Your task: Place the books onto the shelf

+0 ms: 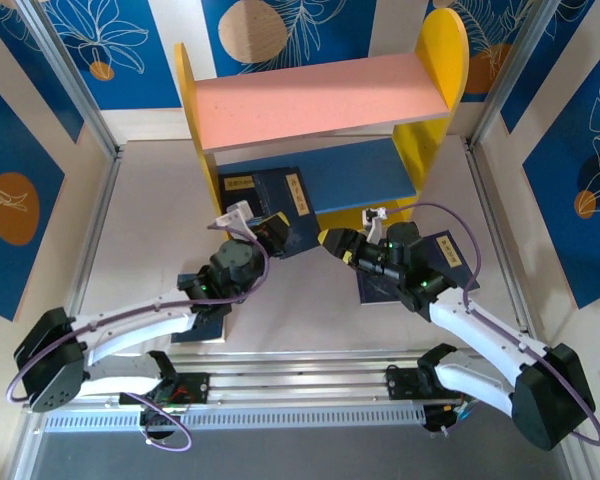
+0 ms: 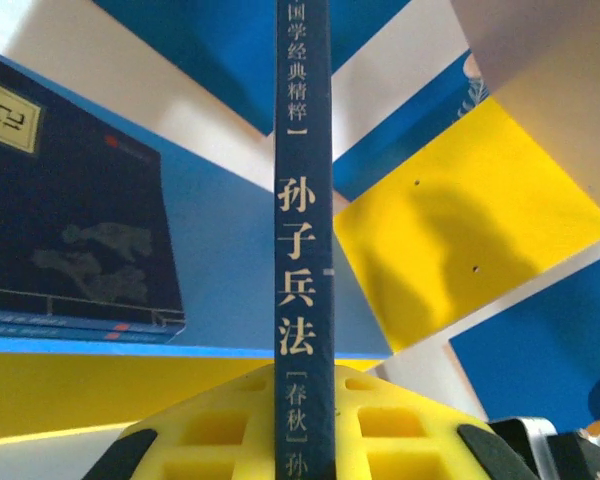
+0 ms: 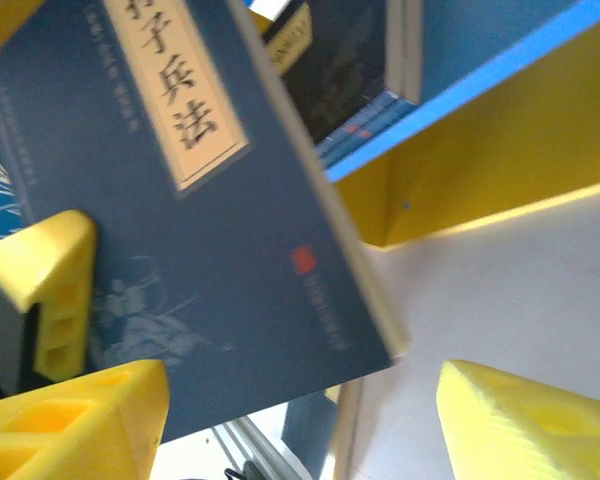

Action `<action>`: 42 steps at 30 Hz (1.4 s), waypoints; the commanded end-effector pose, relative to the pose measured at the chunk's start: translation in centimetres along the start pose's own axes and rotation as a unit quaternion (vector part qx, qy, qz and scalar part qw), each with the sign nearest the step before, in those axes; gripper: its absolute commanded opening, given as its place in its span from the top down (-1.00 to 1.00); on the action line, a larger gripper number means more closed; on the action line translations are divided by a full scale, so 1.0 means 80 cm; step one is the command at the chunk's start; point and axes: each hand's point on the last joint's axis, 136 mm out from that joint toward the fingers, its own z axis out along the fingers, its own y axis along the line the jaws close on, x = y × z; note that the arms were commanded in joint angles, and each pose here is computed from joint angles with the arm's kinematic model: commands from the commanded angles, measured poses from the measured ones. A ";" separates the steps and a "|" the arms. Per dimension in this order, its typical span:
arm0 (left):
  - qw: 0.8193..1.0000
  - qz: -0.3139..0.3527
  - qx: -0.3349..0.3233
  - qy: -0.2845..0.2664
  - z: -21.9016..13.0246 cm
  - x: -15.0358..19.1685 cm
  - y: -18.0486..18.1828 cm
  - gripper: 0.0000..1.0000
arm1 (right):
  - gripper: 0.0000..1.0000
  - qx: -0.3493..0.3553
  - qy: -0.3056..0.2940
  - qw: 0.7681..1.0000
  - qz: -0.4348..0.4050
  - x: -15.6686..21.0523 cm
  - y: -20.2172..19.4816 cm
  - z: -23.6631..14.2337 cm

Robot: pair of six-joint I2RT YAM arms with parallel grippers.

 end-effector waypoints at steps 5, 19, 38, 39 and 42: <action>0.991 -0.044 0.047 -0.121 -0.005 -0.041 -0.039 1.00 | -0.48 -0.018 -0.045 0.999 0.022 -0.010 0.023 0.009; 0.980 -0.071 0.064 -0.173 -0.016 -0.031 -0.056 1.00 | -0.42 -0.033 -0.092 0.993 0.060 -0.006 0.027 0.025; 0.976 -0.077 0.064 -0.195 -0.021 -0.017 -0.063 1.00 | 0.54 -0.048 -0.121 0.989 0.071 -0.006 0.030 0.024; 0.976 -0.075 0.064 -0.193 -0.021 -0.017 -0.063 1.00 | 0.60 -0.047 -0.122 0.989 0.069 -0.007 0.030 0.023; 0.979 -0.067 0.061 -0.185 -0.020 -0.016 -0.066 1.00 | 0.74 -0.052 -0.124 0.989 0.065 -0.012 0.032 0.021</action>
